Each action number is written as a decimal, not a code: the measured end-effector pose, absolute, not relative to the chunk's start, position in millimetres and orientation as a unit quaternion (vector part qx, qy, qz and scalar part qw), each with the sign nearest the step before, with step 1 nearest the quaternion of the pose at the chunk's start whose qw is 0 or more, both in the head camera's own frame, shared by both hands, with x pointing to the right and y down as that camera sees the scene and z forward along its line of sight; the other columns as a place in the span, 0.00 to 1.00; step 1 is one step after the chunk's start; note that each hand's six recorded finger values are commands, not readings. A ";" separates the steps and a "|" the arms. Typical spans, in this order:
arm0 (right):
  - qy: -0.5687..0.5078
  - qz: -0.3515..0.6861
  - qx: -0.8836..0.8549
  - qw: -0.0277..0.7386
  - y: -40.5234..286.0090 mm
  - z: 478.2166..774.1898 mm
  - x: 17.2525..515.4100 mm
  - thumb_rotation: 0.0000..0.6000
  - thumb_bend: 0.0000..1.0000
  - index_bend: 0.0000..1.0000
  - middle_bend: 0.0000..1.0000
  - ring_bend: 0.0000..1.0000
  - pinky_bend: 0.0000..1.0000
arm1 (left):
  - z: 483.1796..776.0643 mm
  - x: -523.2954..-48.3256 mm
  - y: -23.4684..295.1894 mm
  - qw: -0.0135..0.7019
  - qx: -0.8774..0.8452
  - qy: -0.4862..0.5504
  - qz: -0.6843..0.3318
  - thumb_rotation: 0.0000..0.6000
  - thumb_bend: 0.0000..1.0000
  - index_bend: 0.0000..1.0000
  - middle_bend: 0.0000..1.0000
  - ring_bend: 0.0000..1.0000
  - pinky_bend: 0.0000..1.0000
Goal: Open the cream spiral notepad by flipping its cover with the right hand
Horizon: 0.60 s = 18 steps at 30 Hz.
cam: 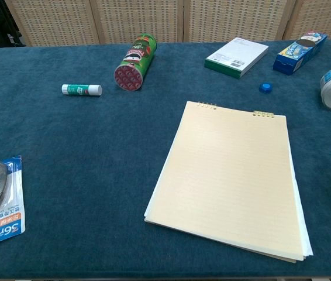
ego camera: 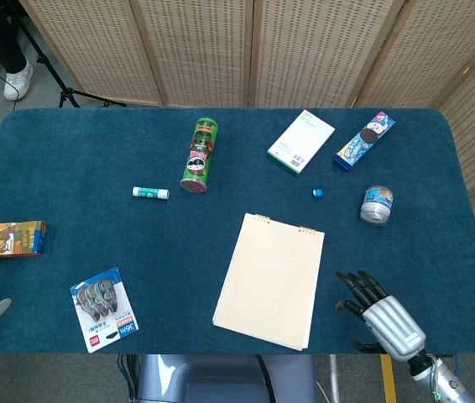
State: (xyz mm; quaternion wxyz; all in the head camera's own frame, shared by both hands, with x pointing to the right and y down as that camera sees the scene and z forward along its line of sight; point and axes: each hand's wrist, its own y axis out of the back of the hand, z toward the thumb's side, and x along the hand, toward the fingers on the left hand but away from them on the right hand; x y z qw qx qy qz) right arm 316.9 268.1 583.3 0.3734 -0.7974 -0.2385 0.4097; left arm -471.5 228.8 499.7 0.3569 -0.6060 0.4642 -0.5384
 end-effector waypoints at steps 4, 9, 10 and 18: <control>-0.208 0.395 -0.806 0.388 274.0 594.7 300.3 1.00 0.23 0.43 0.00 0.00 0.00 | 500.1 -472.6 227.8 0.354 -0.607 0.465 -0.539 1.00 0.00 0.00 0.00 0.00 0.00; -0.176 0.386 -0.807 0.411 279.2 608.0 285.9 1.00 0.31 0.44 0.00 0.00 0.00 | 498.5 -473.6 227.5 0.352 -0.607 0.468 -0.538 1.00 0.00 0.00 0.00 0.00 0.00; -0.173 0.386 -0.807 0.412 279.9 609.7 283.9 1.00 0.32 0.44 0.00 0.00 0.00 | 498.3 -473.8 227.5 0.351 -0.607 0.468 -0.537 1.00 0.00 0.00 0.00 0.00 0.00; -0.159 0.396 -0.804 0.414 286.2 621.4 281.1 1.00 0.39 0.44 0.00 0.00 0.00 | 498.7 -473.3 228.4 0.349 -0.610 0.465 -0.538 1.00 0.00 0.00 0.00 0.00 0.00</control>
